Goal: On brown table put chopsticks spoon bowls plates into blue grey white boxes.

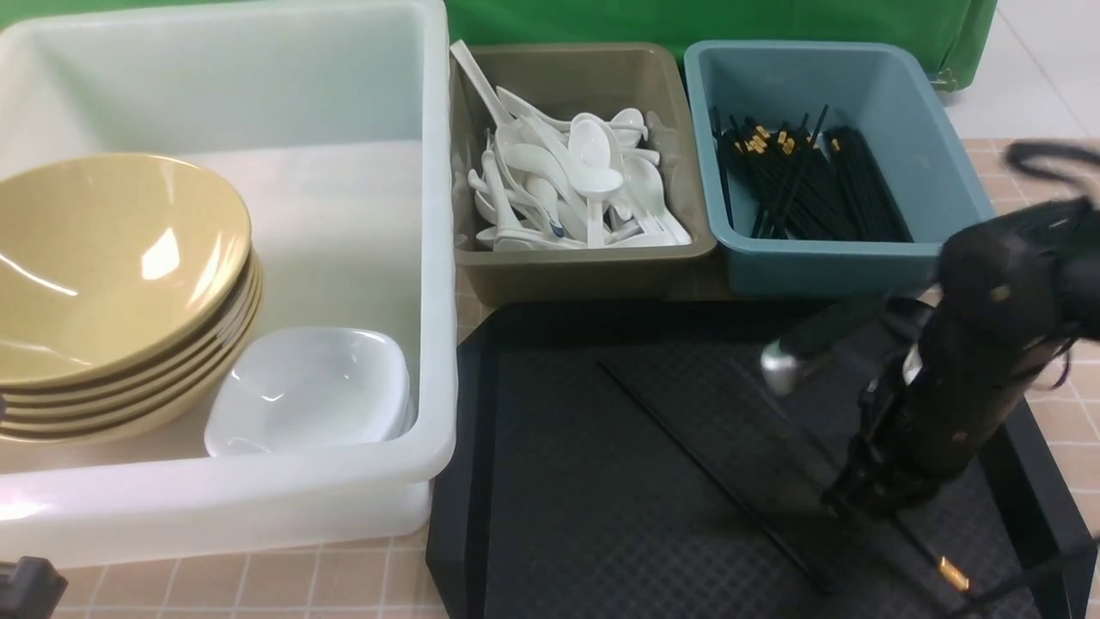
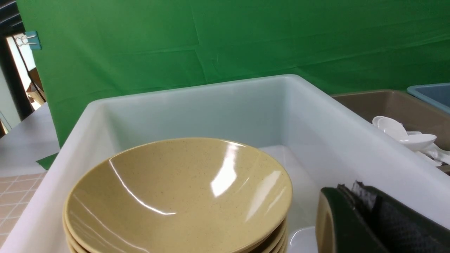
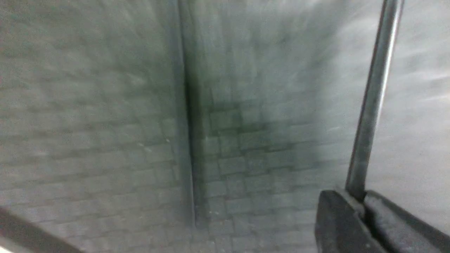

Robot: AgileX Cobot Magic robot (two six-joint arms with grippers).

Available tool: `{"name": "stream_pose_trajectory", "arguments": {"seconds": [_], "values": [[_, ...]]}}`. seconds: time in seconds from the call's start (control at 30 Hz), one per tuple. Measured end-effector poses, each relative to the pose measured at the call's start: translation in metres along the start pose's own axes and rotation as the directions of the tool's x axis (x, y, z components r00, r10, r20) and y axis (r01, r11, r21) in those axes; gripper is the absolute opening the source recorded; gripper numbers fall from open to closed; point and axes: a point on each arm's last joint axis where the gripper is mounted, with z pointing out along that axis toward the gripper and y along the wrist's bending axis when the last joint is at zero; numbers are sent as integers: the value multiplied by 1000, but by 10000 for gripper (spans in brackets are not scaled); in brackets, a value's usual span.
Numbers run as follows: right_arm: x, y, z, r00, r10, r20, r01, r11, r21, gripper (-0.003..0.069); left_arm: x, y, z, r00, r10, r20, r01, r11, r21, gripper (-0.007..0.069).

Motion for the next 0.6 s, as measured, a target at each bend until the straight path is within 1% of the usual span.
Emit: {"name": "stream_pose_trajectory", "arguments": {"seconds": [0.07,0.1,0.13,0.17,0.2,0.23,0.27,0.3,0.33,0.37,0.43,0.47,0.5,0.53,0.57,0.6], "values": [[-4,-1,-32,991,-8,131,5,1000,25,79,0,0,0,1000,0,0,0,1000,0,1],[-7,-2,-54,970,-22,241,11,999,50,79,0,0,0,1000,0,0,0,1000,0,1],[-12,-4,-76,929,-39,368,9,996,83,79,0,0,0,1000,0,0,0,1000,0,1],[-17,-7,-90,888,-46,458,-4,994,107,79,0,0,0,1000,0,0,0,1000,0,1],[-17,-7,-92,877,-49,478,-5,994,112,79,0,0,0,1000,0,0,0,1000,0,1],[-25,-14,-110,782,-62,620,-40,988,149,79,0,0,0,1000,0,0,0,1000,0,1],[-32,-20,-119,706,-72,704,-71,983,172,79,0,0,0,1000,0,0,0,1000,0,1],[-38,-26,-125,635,-82,768,-104,976,189,79,0,0,0,1000,0,0,0,1000,0,1],[-43,-31,-127,599,-86,796,-123,973,197,80,0,0,0,1000,0,0,0,1000,0,1],[-54,-43,-128,531,-80,844,-172,965,199,88,0,0,0,1000,0,0,0,1000,0,1],[-69,-59,-114,529,-34,848,-220,960,176,114,0,0,0,1000,0,0,0,1000,0,1],[-76,-68,-104,546,3,838,-244,957,156,138,0,0,0,1000,0,0,0,1000,0,1],[-77,-69,-106,544,7,839,-249,956,153,144,0,0,0,1000,0,0,0,1000,0,1],[-87,-83,-85,603,73,794,-280,952,125,200,0,0,0,1000,0,0,0,1000,0,1],[-91,-88,-69,663,116,739,-288,951,109,247,0,0,0,1000,0,0,0,1000,0,1],[-93,-90,-63,700,135,701,-290,951,106,269,0,0,0,1000,0,0,0,1000,0,1]]}}
